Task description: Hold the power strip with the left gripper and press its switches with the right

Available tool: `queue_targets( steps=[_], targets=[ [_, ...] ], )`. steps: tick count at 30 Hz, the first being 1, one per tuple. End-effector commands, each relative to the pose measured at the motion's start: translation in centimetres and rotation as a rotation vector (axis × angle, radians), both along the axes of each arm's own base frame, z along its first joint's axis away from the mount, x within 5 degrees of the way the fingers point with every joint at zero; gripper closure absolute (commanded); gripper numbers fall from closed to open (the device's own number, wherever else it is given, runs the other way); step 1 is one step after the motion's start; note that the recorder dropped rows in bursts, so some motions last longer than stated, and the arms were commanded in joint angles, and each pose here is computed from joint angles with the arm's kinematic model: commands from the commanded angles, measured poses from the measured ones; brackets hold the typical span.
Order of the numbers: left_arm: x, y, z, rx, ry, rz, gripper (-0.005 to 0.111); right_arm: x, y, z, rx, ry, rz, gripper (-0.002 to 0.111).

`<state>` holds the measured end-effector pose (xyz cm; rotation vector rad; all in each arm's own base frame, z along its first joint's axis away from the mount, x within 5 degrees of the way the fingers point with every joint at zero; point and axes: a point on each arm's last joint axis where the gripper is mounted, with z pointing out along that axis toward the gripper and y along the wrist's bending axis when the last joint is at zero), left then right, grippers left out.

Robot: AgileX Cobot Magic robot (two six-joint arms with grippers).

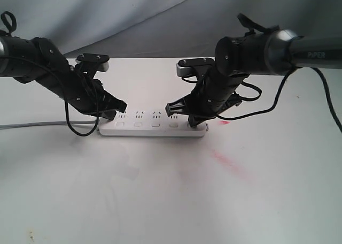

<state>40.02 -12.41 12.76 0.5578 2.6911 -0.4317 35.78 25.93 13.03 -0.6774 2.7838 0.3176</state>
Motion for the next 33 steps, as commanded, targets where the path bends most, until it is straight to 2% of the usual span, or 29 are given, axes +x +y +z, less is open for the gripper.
queue_targets(
  steps=[1, 10, 17, 23, 27, 33],
  targets=[
    [0.0, -0.2, -0.3, 0.004, 0.003, -0.007, 0.107, -0.9, -0.5, -2.5, -0.06, 0.077, 0.011, 0.108],
    [0.0, -0.2, -0.3, 0.004, 0.003, -0.007, 0.107, -1.2, -0.3, -2.6, -0.065, 0.09, 0.005, 0.108],
    [0.0, -0.2, -0.3, 0.004, 0.003, -0.007, 0.107, -2.6, 0.4, -3.9, -0.175, 0.069, 0.042, 0.108],
    [0.0, -0.2, -0.3, 0.004, 0.003, -0.007, 0.107, -2.7, 0.6, -4.2, -0.181, 0.063, 0.047, 0.108],
    [0.0, -0.2, -0.3, 0.004, 0.003, -0.007, 0.107, -2.4, 0.8, -3.1, -0.151, 0.025, 0.041, 0.108],
    [0.0, -0.2, -0.3, 0.004, 0.003, -0.007, 0.107, -2.0, 1.1, 1.7, -0.047, -0.11, 0.032, 0.108]
  ],
)
